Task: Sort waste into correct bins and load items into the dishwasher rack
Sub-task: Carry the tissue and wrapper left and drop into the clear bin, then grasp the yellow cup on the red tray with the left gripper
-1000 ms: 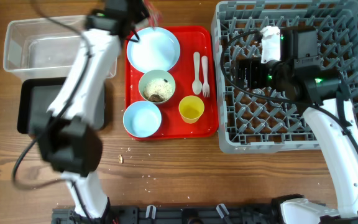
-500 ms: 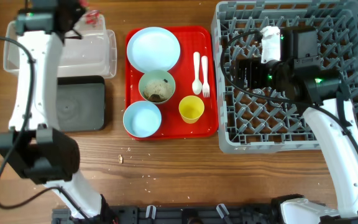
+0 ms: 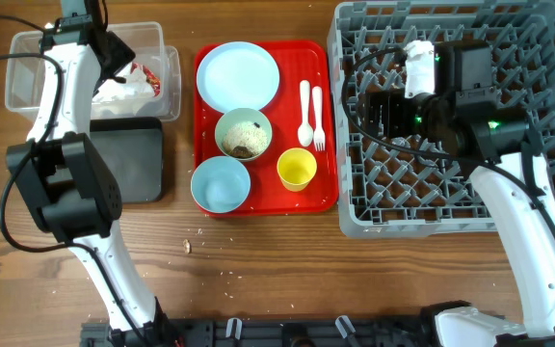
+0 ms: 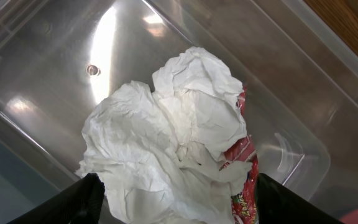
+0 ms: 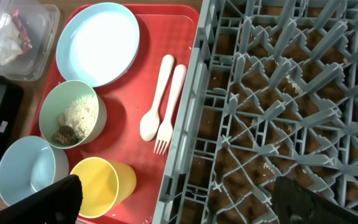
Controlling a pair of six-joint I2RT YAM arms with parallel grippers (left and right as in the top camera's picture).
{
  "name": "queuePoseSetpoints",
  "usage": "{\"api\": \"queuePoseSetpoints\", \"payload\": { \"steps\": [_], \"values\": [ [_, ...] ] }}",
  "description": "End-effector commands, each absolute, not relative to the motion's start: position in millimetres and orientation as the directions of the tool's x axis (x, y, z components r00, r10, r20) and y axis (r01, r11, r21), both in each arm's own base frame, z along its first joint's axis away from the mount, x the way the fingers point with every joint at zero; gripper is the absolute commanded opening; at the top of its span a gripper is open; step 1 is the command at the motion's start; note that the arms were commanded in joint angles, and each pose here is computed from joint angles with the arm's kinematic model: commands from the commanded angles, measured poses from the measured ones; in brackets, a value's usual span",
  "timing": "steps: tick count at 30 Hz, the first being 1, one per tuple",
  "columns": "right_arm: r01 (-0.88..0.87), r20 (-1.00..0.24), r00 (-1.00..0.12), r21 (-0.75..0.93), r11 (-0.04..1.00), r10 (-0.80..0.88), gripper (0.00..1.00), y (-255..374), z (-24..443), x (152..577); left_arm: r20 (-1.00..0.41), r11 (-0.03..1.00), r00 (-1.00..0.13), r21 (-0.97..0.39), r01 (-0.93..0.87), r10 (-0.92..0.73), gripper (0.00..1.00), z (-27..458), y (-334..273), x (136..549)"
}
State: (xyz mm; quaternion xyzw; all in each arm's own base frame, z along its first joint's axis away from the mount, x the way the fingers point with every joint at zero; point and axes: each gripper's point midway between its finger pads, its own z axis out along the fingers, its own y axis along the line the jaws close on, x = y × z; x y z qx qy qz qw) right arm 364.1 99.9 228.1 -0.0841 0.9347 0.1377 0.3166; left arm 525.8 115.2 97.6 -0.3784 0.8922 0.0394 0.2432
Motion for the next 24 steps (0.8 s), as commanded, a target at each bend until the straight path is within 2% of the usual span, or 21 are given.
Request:
{"api": "queuePoseSetpoints", "payload": {
  "steps": [1, 6, 10, 12, 16, 24],
  "values": [
    [-0.244, -0.622, -0.781, 0.224, 0.944, -0.054, 1.00, 102.2, 234.0, 366.5, -0.559, 0.787, -0.615, -0.115, -0.607, -0.556, 0.78, 157.8, 113.1, 531.7],
    [-0.245, -0.627, -0.777, 0.223, 0.944, -0.053, 1.00, 102.4, 235.0, 367.7, -0.588, 0.847, -0.631, -0.201, -0.492, -0.505, 0.85, 235.1, 69.6, 508.9],
    [-0.245, -0.625, -0.778, 0.223, 0.944, -0.054, 1.00, 102.3, 234.5, 367.2, -0.539, 0.887, -0.706, -0.225, -0.404, -0.459, 0.90, 256.0, 20.3, 477.7],
    [-0.245, -0.622, -0.781, 0.222, 0.944, -0.056, 1.00, 102.1, 233.8, 366.4, -0.489, 0.908, -0.765, -0.216, -0.359, -0.419, 0.91, 253.2, -8.1, 460.2],
    [-0.245, -0.621, -0.782, 0.222, 0.944, -0.057, 1.00, 102.1, 233.6, 366.1, -0.368, 0.969, -0.899, -0.157, -0.190, -0.236, 0.91, 231.9, -69.7, 424.7],
    [-0.245, -0.621, -0.782, 0.223, 0.944, -0.056, 1.00, 102.1, 233.6, 366.1, -0.216, 0.995, -0.976, -0.101, 0.006, -0.016, 0.89, 182.7, -153.9, 377.4]
  ]
}}
